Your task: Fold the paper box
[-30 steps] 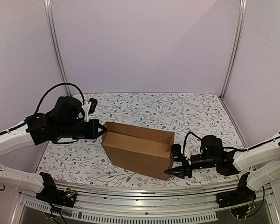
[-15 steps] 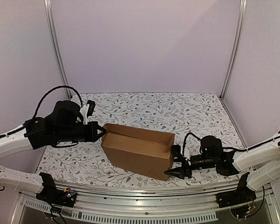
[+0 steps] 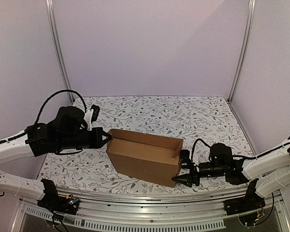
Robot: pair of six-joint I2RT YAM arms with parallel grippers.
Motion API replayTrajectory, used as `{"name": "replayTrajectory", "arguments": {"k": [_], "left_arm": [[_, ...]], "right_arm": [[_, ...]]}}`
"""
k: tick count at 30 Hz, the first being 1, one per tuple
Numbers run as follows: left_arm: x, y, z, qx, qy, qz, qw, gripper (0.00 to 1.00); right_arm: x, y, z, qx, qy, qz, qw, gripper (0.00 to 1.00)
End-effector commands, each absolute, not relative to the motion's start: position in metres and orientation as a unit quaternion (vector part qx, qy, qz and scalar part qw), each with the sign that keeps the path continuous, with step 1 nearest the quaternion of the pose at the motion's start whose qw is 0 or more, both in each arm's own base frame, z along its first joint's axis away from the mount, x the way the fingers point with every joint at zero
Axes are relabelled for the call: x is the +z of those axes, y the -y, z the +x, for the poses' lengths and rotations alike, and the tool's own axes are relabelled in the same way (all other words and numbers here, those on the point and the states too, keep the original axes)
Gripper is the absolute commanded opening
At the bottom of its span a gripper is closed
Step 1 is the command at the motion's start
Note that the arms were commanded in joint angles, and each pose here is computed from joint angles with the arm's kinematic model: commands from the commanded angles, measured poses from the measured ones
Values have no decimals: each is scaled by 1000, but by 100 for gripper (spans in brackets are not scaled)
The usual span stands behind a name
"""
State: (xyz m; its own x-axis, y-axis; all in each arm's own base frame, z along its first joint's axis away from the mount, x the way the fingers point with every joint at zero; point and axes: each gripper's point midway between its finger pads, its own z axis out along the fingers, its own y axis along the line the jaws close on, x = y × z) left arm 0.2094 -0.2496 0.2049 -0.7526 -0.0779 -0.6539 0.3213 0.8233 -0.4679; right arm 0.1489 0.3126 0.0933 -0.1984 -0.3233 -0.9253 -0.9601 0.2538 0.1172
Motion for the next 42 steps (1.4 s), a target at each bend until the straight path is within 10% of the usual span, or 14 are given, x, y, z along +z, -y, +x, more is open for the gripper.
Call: {"name": "replayTrajectory", "arguments": {"k": [1, 22, 42], "left_arm": [[132, 245, 144, -245, -944, 131, 180, 0], [128, 253, 148, -205, -951, 158, 170, 0], [158, 274, 161, -222, -943, 163, 186, 0]], "right_arm": [[125, -307, 189, 380, -700, -366, 481, 69], [161, -315, 180, 377, -603, -429, 557, 86], [152, -315, 174, 374, -608, -451, 536, 51]]}}
